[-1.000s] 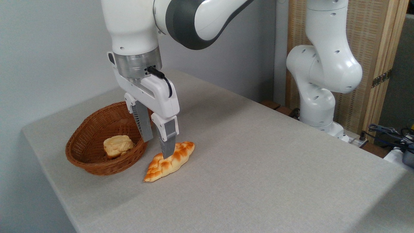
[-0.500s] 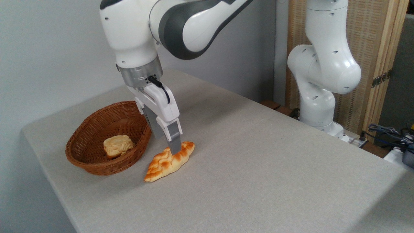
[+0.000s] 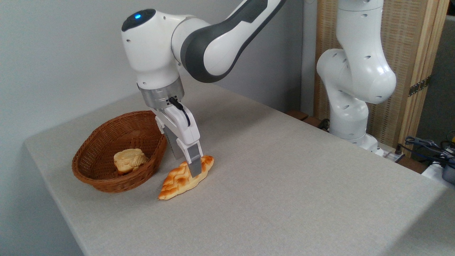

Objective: Put bread into the basket
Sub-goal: 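Lower the gripper and close its fingers on the croissant, then lift the croissant and carry it over the wicker basket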

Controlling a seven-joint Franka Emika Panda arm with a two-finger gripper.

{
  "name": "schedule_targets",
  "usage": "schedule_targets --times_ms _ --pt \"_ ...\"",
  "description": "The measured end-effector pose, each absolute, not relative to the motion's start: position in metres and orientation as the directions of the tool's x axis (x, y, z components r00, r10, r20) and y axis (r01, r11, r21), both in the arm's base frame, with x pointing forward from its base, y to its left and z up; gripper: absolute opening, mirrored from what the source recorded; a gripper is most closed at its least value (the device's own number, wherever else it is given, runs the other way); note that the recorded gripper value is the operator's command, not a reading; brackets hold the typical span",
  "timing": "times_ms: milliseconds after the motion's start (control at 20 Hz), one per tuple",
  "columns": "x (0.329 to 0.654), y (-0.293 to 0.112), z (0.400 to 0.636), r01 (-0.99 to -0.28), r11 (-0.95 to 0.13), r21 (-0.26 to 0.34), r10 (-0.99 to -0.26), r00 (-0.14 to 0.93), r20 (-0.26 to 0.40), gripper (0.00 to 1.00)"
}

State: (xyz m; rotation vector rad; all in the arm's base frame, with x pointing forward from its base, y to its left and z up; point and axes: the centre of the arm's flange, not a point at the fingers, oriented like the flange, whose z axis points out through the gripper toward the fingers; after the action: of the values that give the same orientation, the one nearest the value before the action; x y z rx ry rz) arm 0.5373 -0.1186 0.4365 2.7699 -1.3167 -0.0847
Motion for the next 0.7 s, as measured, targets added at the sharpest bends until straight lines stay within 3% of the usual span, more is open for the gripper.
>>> schedule_targets --times_ms 350,400,550,650,700 --pt "0.530 -0.127 0.418 -0.781 -0.617 0.093 -0.786 0.618 -0.025 0.99" --pt "0.530 -0.127 0.418 -0.781 -0.617 0.094 -0.786 0.618 -0.025 0.90" --pt "0.530 -0.127 0.417 -0.781 -0.617 0.095 -0.786 0.618 -0.027 0.51" --pt "0.530 -0.127 0.417 -0.781 -0.617 0.095 -0.786 0.618 -0.027 0.40" --pt "0.530 -0.127 0.416 -0.781 -0.617 0.096 -0.786 0.618 -0.028 0.40"
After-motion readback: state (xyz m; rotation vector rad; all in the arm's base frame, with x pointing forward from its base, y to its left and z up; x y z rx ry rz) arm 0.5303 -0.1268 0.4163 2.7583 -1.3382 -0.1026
